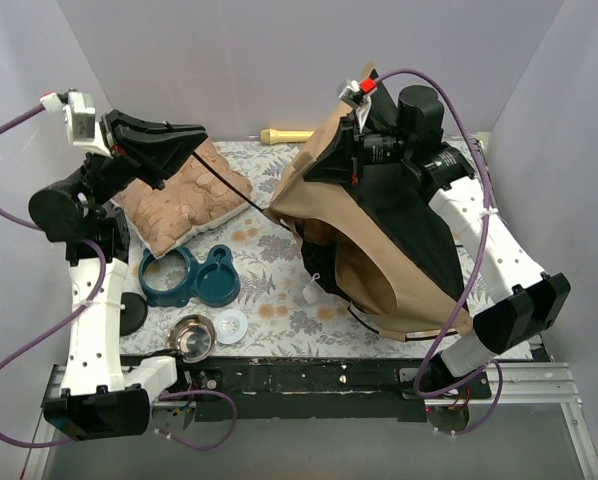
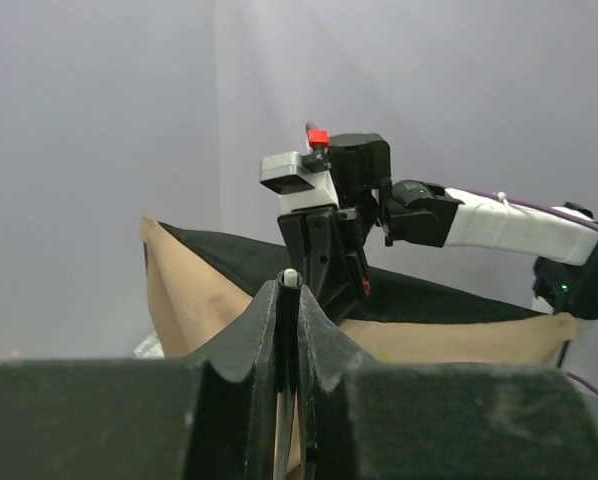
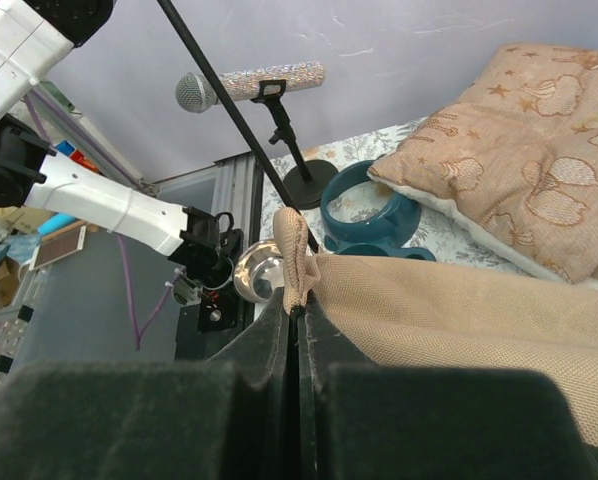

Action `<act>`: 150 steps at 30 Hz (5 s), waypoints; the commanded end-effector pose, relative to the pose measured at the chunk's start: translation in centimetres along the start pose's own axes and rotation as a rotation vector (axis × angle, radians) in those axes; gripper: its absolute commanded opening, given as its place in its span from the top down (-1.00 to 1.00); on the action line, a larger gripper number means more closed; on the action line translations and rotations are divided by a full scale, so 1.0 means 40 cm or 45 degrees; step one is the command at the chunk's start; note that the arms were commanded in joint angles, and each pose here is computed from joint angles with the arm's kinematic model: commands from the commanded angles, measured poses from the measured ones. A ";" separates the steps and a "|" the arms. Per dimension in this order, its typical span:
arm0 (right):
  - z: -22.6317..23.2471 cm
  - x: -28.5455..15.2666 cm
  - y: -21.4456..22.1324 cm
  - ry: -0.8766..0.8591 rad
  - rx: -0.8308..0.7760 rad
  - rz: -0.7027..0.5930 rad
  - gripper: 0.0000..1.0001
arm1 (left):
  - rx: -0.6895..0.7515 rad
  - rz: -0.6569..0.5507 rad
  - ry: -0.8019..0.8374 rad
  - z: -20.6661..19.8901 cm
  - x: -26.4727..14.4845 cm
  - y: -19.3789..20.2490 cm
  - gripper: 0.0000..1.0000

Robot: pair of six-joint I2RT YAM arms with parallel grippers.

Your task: Set up the pet tent

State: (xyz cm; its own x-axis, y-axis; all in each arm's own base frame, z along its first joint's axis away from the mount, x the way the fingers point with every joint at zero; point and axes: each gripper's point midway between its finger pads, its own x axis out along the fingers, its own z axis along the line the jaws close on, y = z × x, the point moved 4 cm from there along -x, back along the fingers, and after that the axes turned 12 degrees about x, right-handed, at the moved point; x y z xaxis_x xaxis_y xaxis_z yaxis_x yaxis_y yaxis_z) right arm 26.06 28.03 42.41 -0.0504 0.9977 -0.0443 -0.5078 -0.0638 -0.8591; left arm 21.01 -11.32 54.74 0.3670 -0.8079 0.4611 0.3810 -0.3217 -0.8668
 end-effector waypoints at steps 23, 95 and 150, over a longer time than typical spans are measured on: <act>0.118 0.092 -0.127 -0.165 -0.307 -0.100 0.97 | -0.566 0.875 0.341 -0.185 -0.050 0.412 1.00; 0.154 0.148 0.088 -0.322 -0.349 0.291 0.97 | -0.911 0.885 0.562 -0.289 -0.052 0.420 1.00; 0.142 0.141 0.125 -0.299 -0.334 0.362 0.97 | -0.935 0.870 0.589 -0.290 -0.041 0.433 1.00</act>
State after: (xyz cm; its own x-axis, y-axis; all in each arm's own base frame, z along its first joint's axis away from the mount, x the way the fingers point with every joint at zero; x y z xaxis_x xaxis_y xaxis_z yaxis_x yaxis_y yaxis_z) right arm 19.91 33.22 39.67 -0.3234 0.9236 -0.2060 -0.2646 -0.2973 -0.9174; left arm 17.49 -21.12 36.46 -0.0870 -0.9852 -0.1474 -0.4094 0.1702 -0.8963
